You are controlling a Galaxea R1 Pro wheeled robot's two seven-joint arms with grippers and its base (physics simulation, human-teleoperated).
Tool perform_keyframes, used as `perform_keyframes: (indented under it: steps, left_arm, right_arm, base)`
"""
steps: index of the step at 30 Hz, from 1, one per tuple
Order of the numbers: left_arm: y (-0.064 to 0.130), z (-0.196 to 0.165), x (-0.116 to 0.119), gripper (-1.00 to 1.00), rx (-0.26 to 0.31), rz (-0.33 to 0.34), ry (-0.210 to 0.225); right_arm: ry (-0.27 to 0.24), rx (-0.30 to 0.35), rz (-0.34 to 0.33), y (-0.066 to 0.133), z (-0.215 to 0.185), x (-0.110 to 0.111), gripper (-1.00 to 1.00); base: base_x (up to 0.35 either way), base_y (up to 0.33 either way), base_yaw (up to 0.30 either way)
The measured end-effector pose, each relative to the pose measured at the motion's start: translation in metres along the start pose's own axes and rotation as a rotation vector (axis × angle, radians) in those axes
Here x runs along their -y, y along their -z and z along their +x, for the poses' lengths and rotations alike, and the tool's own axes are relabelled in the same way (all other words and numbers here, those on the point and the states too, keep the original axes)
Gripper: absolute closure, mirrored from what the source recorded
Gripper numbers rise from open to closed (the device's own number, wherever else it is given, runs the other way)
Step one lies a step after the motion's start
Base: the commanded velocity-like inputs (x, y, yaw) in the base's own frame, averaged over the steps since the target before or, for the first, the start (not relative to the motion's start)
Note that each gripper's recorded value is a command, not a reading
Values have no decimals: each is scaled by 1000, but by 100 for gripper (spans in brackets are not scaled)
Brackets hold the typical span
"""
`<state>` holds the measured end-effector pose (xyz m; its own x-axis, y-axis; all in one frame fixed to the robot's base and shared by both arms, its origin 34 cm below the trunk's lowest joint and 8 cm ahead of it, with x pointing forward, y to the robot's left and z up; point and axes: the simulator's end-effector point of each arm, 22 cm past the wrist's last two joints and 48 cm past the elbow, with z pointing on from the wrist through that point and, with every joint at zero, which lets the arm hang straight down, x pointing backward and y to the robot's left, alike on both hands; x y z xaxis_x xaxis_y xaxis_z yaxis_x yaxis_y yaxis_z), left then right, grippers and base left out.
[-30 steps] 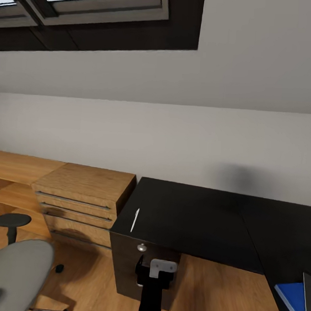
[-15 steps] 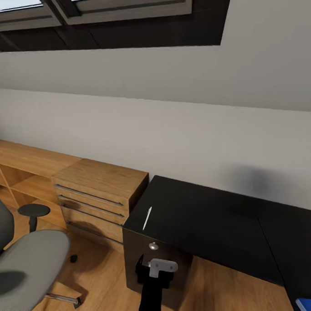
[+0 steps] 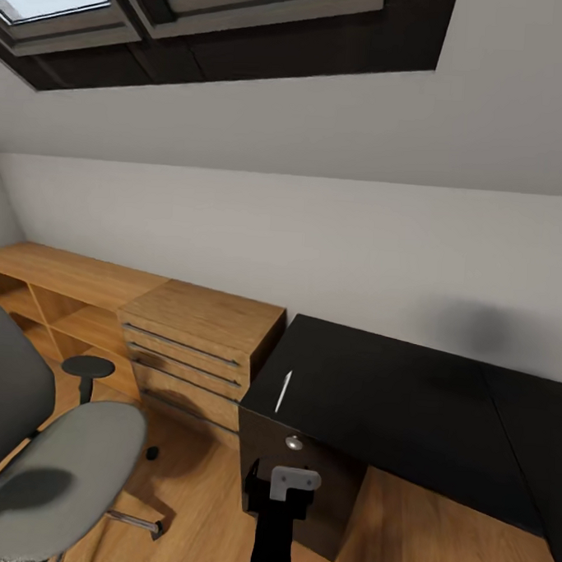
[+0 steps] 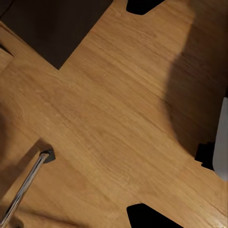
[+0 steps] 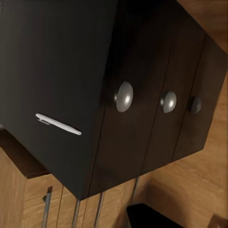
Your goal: In the bedroom, organize the workspace by keeping the computer under the desk, ensuring the monitor is on the desk, placing the keyboard on the desk next to the monitor, placing the mouse on the desk next to the keyboard, moving the folder from the swivel chair onto the desk next to the mouse, stacking the notebook on top of the folder with the pen on top of the notebook, and positioning the swivel chair next to the desk.
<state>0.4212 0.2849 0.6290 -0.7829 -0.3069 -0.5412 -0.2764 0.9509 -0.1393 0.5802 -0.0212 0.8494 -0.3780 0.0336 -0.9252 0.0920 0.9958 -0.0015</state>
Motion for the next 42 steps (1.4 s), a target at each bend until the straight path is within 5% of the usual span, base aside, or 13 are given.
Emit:
perform_keyframes:
  steps: [22, 28, 42]
  left_arm:
    - [-2, 8, -2, -100, -20, -6, -1]
    - [-1, 0, 3, -100, 15, -1, 2]
    - [0, -22, -6, -100, 100, -11, -17]
  right_arm:
    - [8, 12, -19, 2, -1, -8, -100]
    - [51, -6, -2, -19, 3, 11, -100]
    - [79, 71, 19, 5, -2, 22, -100]
  base:
    - [0, 0, 101]
    - [0, 0, 0]
    - [119, 0, 0]
